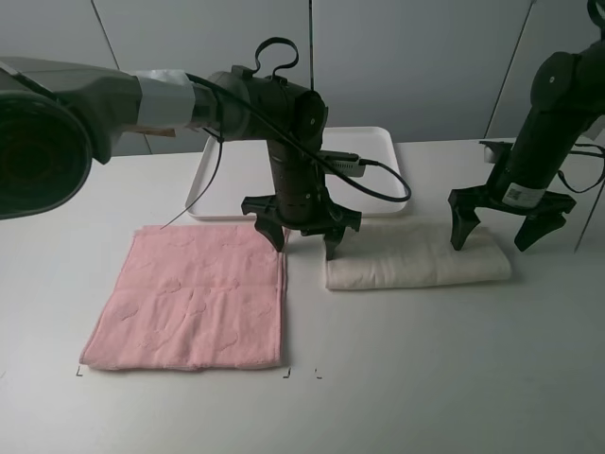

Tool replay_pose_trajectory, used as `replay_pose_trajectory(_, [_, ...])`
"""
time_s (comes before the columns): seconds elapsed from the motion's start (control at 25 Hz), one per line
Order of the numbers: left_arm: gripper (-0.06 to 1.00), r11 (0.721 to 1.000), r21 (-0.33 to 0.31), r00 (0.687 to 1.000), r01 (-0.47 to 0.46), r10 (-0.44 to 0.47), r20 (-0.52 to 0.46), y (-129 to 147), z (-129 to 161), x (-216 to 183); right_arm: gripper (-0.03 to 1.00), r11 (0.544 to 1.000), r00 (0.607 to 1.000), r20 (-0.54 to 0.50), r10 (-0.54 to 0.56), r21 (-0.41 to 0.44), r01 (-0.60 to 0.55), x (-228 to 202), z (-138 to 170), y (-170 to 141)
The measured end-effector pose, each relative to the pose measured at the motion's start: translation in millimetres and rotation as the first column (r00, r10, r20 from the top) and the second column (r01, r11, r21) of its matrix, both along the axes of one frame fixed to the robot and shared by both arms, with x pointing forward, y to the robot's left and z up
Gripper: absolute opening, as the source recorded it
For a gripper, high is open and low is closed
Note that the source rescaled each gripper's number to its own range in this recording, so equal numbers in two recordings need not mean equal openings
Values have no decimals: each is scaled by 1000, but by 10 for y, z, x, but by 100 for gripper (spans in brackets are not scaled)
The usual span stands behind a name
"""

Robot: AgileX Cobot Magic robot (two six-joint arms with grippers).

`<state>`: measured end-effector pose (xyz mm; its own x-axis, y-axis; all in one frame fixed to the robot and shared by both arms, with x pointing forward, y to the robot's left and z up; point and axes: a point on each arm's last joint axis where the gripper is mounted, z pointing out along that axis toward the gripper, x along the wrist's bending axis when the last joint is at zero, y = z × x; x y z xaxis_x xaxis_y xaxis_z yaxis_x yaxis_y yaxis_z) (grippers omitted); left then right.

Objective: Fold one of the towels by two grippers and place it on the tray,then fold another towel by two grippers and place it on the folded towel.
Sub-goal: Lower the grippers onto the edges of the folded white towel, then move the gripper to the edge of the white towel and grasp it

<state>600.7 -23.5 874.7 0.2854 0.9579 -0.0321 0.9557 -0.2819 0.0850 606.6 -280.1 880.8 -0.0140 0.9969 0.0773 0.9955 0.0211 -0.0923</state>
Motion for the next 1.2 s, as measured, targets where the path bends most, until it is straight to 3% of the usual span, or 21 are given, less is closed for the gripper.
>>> replay_pose_trajectory(0.32, [93, 1000, 0, 1000, 2, -2, 0, 0, 0, 0, 100, 997, 999, 31, 45, -66, -42, 22, -21, 81])
replay_pose_trajectory(1.0, [93, 1000, 3, 1000, 19, -19, -1, 1, 0, -2, 100, 994, 995, 35, 92, -63, -89, 37, -12, 75])
replay_pose_trajectory(1.2, [93, 1000, 4, 1000, 23, -23, -1, 2, 0, -2, 100, 997, 998, 36, 55, -48, -53, 74, 27, -60])
